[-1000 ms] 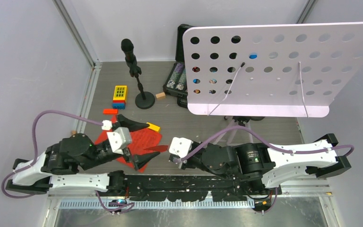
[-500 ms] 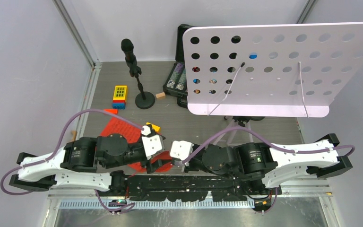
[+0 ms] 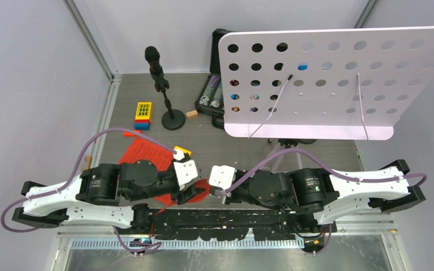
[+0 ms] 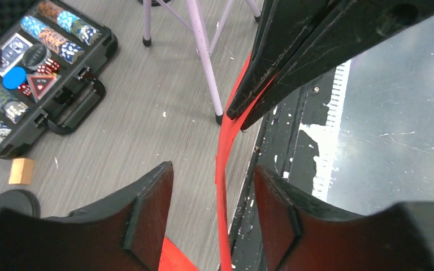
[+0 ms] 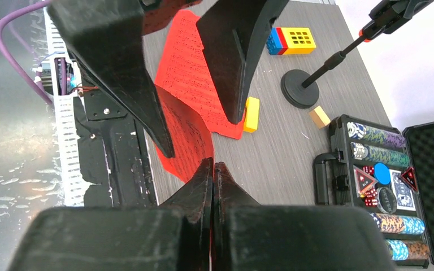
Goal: Pack up the instrument practice props
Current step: Place the sheet music at the center of the board.
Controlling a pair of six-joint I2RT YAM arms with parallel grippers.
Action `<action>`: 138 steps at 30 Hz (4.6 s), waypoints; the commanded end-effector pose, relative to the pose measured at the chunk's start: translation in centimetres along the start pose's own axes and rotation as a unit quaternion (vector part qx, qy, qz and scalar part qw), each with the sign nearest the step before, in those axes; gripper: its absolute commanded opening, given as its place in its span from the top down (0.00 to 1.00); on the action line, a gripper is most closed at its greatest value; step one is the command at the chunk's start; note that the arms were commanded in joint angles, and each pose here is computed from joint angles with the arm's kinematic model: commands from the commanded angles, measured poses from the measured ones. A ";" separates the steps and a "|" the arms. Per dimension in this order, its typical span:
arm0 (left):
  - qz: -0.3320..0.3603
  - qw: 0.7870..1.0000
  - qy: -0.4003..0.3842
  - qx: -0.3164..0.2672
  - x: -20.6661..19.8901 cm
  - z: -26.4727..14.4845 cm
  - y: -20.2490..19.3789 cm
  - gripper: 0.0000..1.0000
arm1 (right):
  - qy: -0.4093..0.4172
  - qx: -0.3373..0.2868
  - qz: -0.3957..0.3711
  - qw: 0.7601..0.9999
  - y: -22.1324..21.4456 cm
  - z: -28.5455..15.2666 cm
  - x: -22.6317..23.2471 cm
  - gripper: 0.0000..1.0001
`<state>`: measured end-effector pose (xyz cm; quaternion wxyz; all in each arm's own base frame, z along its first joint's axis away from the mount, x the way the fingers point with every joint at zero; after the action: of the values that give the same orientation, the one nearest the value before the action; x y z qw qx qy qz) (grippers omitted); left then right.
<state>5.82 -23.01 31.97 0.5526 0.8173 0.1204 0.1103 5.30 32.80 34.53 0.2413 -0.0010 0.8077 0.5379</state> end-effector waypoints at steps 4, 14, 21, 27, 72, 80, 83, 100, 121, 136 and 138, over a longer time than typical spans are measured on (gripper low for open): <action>-0.007 1.000 -0.001 0.021 -0.4 0.8 -0.2 0.65 | 0.000 -0.037 0.016 0.999 2.1 -1.3 -1.0 1.00; -0.041 0.998 0.034 0.015 0.5 0.8 -0.8 1.00 | -0.013 -0.037 0.017 0.999 1.7 -1.8 -1.6 0.60; -0.094 0.988 0.126 -0.002 3.1 0.8 -2.5 1.00 | -0.034 -0.052 0.040 0.997 1.7 -3.0 -2.8 0.17; -0.193 0.933 0.293 -0.086 8.1 -0.6 -3.7 1.00 | -0.041 -0.053 0.052 0.996 0.8 -3.3 -2.8 0.14; -0.373 0.637 0.581 -0.343 16.4 -8.6 -17.3 0.86 | -0.018 -0.025 0.078 0.996 -1.2 -0.3 0.4 0.14; -0.372 0.636 0.584 -0.340 16.5 -9.3 -17.4 0.38 | -0.014 -0.026 0.081 0.996 -1.3 -0.3 0.6 0.14; -0.364 0.640 0.589 -0.333 16.7 -9.9 -16.9 0.33 | -0.014 -0.027 0.081 0.996 -1.2 -0.3 0.6 0.14; -0.230 0.711 0.627 -0.219 16.9 -13.4 -4.6 0.09 | -0.018 -0.025 0.079 0.996 -1.4 -0.1 0.6 0.14; -0.086 0.841 0.441 -0.302 15.3 -13.0 16.5 0.00 | 0.059 0.060 -0.077 0.993 -1.8 2.6 4.9 0.13; 0.003 0.890 0.313 -0.330 12.1 -12.8 25.3 0.00 | -0.078 -0.049 -0.077 0.993 11.8 -3.4 -5.0 0.13; 0.007 0.900 0.283 -0.331 11.2 -12.3 25.5 0.00 | -0.086 -0.066 -0.063 0.992 13.3 -4.4 -6.1 0.13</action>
<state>16.03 -16.62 60.17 0.7096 0.4972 0.2779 0.4147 4.36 34.82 45.82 0.3140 -0.0453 0.7658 0.5594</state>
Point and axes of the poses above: each gripper's point midway between its finger pads, its own z axis out along the fingers, its own x axis along the line the jaws close on, y = z × x, the point moved 1 cm from there along -z, back along the fingers, and after that the axes turned 4 degrees about -z, right-handed, at the moved point
